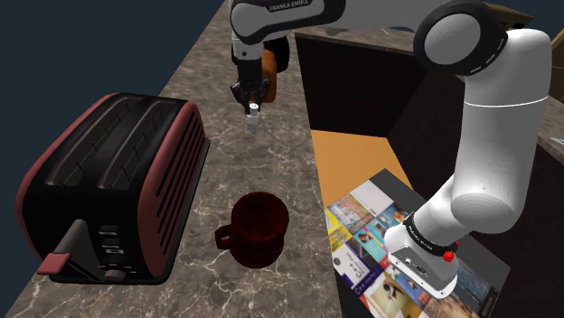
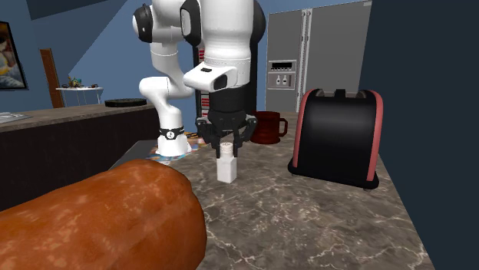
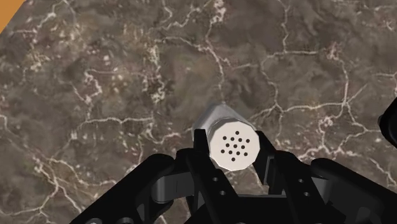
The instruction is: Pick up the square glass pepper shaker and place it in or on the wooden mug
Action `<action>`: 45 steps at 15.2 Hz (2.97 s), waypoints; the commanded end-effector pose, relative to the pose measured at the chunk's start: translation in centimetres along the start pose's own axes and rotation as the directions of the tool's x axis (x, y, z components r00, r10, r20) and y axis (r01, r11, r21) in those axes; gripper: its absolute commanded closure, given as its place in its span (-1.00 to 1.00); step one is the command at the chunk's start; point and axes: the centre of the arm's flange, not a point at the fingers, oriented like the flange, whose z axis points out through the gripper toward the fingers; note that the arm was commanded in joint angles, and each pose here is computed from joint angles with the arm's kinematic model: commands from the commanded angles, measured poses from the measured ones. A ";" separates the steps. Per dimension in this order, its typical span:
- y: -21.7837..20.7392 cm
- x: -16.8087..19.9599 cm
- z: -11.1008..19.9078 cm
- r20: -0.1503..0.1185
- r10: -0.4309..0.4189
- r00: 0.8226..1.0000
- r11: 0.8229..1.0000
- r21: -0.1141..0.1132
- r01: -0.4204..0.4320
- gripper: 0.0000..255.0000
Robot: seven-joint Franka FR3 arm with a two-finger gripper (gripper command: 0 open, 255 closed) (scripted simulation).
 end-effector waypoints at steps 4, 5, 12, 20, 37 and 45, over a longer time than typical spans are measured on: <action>-0.1 -0.5 -2.5 0.000 0.000 1.000 1.000 0.000 0.000 1.00; -0.1 -0.7 -3.0 0.000 0.000 1.000 1.000 0.000 0.000 1.00; 0.0 -1.5 -6.6 0.000 0.000 1.000 1.000 0.000 0.000 1.00; 0.0 -2.5 -10.8 0.000 0.000 1.000 1.000 0.000 0.000 1.00; -2.1 -7.5 -17.1 0.000 0.000 1.000 1.000 0.000 0.000 1.00; -7.6 -16.4 -16.0 0.000 0.000 1.000 1.000 0.000 0.000 1.00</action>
